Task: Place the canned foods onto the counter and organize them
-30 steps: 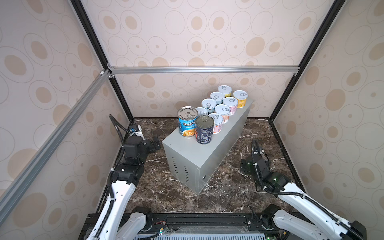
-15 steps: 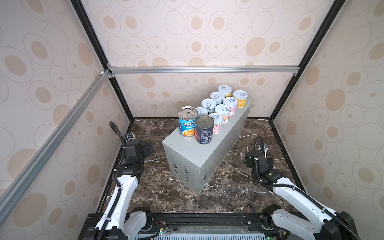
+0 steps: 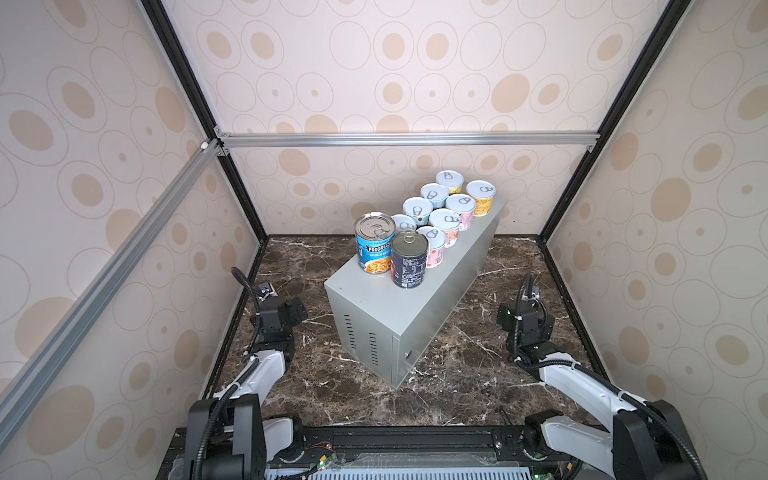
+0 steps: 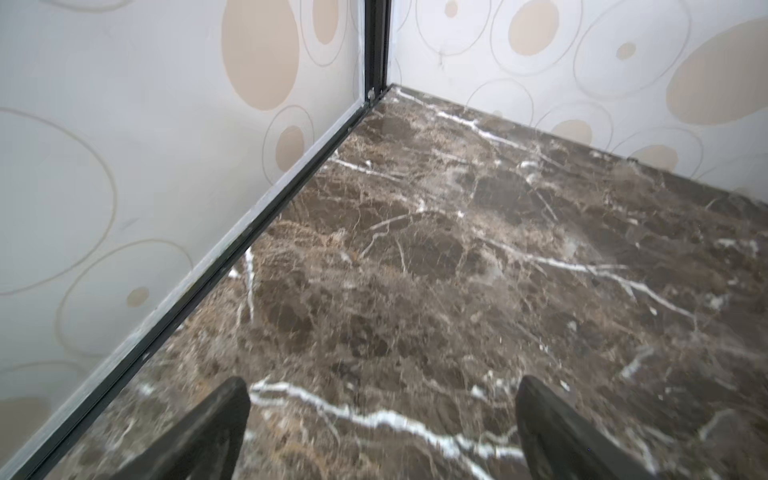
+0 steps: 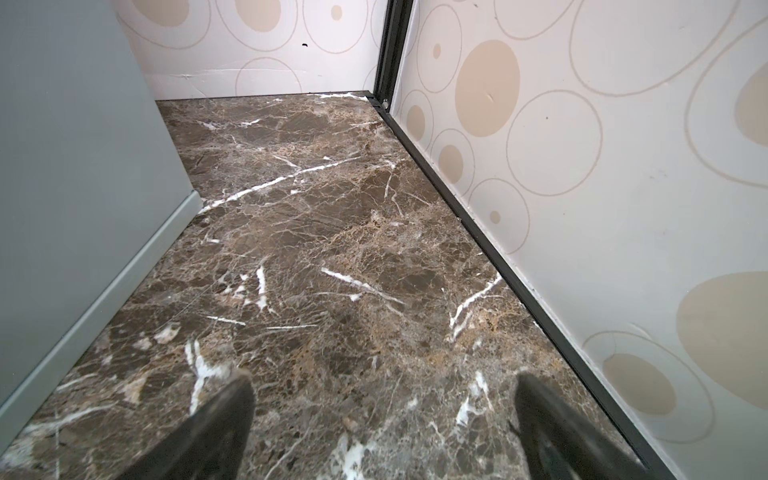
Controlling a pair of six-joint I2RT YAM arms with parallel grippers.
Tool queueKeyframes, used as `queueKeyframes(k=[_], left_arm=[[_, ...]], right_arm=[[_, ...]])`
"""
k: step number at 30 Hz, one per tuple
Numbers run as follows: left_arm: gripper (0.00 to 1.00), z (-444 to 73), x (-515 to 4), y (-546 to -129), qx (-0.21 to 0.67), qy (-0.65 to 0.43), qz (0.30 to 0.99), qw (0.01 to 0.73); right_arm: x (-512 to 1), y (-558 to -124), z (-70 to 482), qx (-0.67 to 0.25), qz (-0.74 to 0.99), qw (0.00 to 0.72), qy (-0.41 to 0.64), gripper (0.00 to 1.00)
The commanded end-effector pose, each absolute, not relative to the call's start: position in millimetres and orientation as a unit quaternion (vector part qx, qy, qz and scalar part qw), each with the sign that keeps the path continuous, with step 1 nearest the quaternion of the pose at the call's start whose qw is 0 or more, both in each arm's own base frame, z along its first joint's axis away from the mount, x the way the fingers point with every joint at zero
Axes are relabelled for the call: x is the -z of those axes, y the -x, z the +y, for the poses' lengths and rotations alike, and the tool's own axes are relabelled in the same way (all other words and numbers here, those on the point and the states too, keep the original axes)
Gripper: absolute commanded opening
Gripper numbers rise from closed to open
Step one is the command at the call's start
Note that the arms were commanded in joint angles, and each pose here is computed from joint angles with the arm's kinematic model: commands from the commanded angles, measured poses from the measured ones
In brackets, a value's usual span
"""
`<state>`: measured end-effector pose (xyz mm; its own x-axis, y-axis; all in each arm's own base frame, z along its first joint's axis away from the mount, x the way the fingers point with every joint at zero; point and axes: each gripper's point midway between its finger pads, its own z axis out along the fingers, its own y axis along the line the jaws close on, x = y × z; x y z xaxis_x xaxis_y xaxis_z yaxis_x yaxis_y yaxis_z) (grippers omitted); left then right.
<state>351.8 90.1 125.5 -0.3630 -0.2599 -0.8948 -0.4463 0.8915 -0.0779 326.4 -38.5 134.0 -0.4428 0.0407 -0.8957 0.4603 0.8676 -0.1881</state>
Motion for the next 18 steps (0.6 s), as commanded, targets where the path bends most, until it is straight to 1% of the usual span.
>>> queueKeyframes(k=[1,6,9,11,13,16,18], left_arm=[[0.99,89.6,-144.0,-372.9,-0.072,0.194,0.794,0.572],[0.99,86.4,-138.7,-395.1,-0.056,0.187,0.793,0.577],[1.0,89.1,-141.3,-404.5,-0.071,0.172,0.787,0.588],[1.0,90.0,-140.6,-408.7,-0.075,0.165,0.784,0.593],[0.99,88.0,-136.5,-413.8,-0.058,0.17,0.784,0.594],[0.99,80.2,-123.8,-421.7,-0.045,0.149,0.798,0.583],[0.99,83.2,-118.3,-420.4,-0.047,0.157,0.801,0.576]], right_arm=[[-138.9,-337.9,-46.1,0.222,0.812,0.517,-0.157,1.0],[-135.1,-354.7,-52.7,0.218,0.807,0.52,-0.173,1.0],[-128.9,-369.3,-51.1,0.207,0.808,0.526,-0.167,1.0],[-120.8,-378.0,-52.4,0.216,0.813,0.516,-0.161,1.0],[-112.9,-383.3,-53.1,0.218,0.814,0.514,-0.16,1.0],[-107.9,-386.5,-52.9,0.212,0.81,0.523,-0.157,1.0],[-104.9,-389.3,-53.6,0.211,0.815,0.516,-0.156,1.0]])
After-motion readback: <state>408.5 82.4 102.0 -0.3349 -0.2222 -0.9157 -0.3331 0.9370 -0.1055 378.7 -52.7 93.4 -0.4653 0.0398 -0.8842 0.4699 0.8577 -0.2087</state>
